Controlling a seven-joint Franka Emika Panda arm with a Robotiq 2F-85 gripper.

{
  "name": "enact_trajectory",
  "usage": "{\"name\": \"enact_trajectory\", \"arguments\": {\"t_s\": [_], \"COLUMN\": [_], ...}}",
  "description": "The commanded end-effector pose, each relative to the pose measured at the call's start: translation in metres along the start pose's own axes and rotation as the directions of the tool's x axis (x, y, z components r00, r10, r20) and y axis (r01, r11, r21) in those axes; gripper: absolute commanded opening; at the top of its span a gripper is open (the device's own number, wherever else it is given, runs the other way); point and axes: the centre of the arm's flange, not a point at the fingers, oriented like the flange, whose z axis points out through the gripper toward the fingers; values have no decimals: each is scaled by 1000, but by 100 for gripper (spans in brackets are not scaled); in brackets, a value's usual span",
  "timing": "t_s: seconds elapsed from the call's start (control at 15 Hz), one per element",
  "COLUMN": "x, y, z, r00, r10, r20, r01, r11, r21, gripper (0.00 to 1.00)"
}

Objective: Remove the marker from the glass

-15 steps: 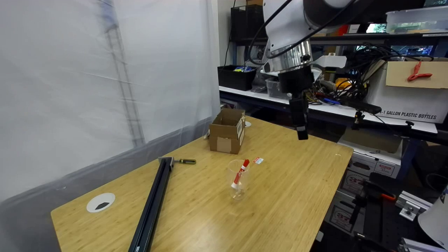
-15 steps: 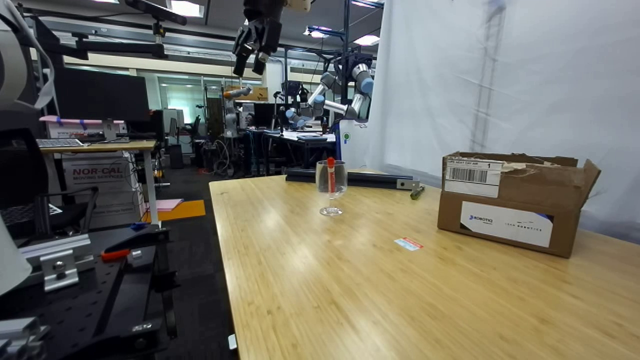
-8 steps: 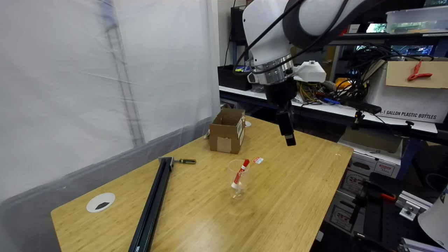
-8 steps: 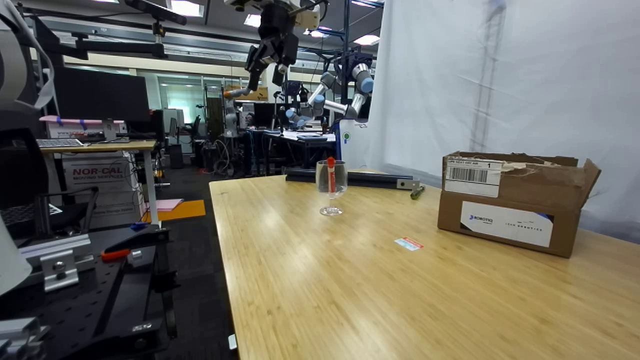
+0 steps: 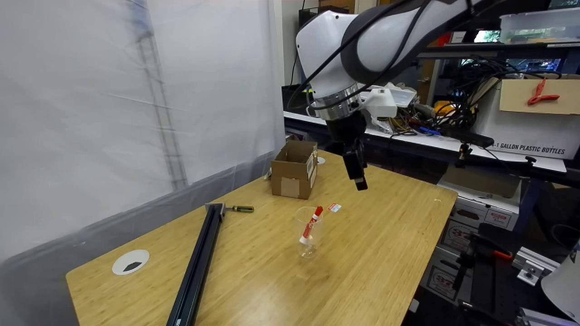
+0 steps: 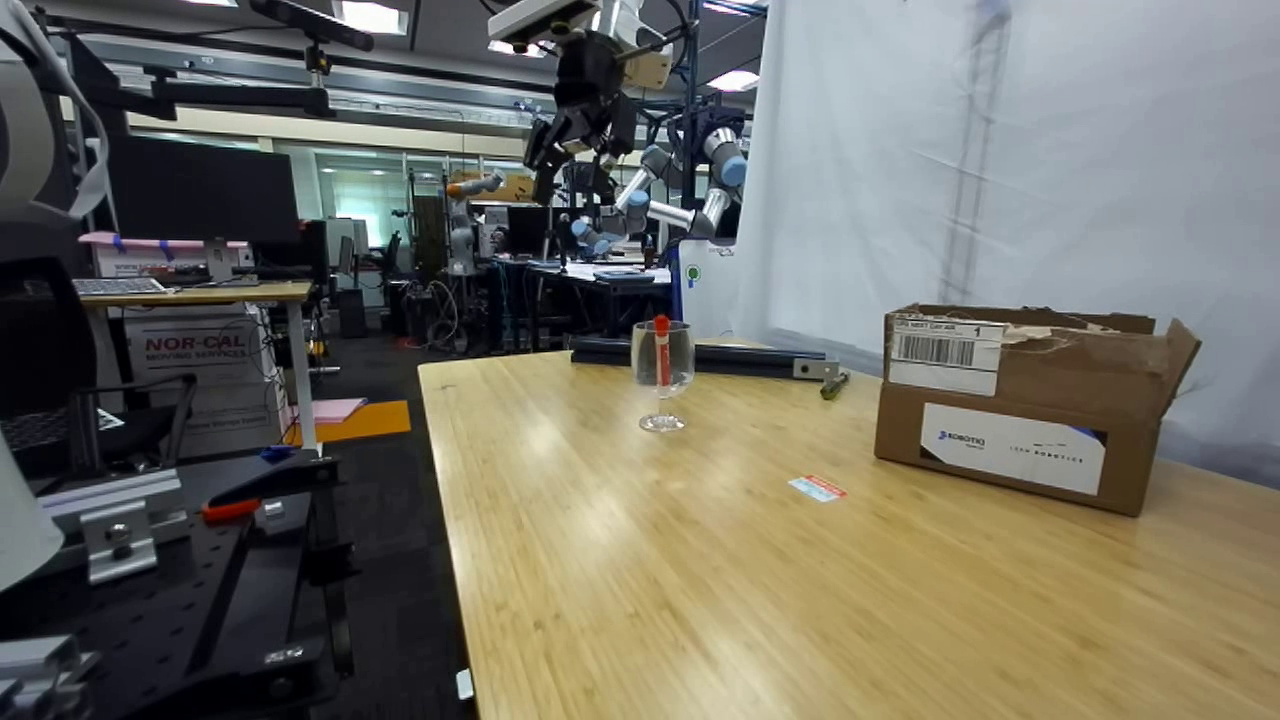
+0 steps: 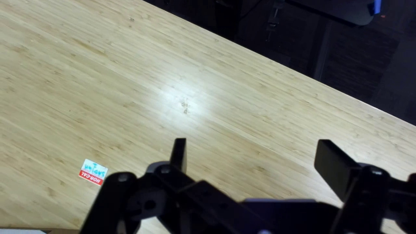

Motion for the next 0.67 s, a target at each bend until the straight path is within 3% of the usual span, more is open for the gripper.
{"name": "enact_trajectory", "arguments": {"t_s": [0.0,0.6], "x": [19,65], "y": [14,25], "z": [-3,25], "r00": [1000,996], "r10": [-22,-58], "r20": [21,67], "r01": [22,61], "r11": [1000,997], "r21": [-17,-40], "gripper": [100,100]}}
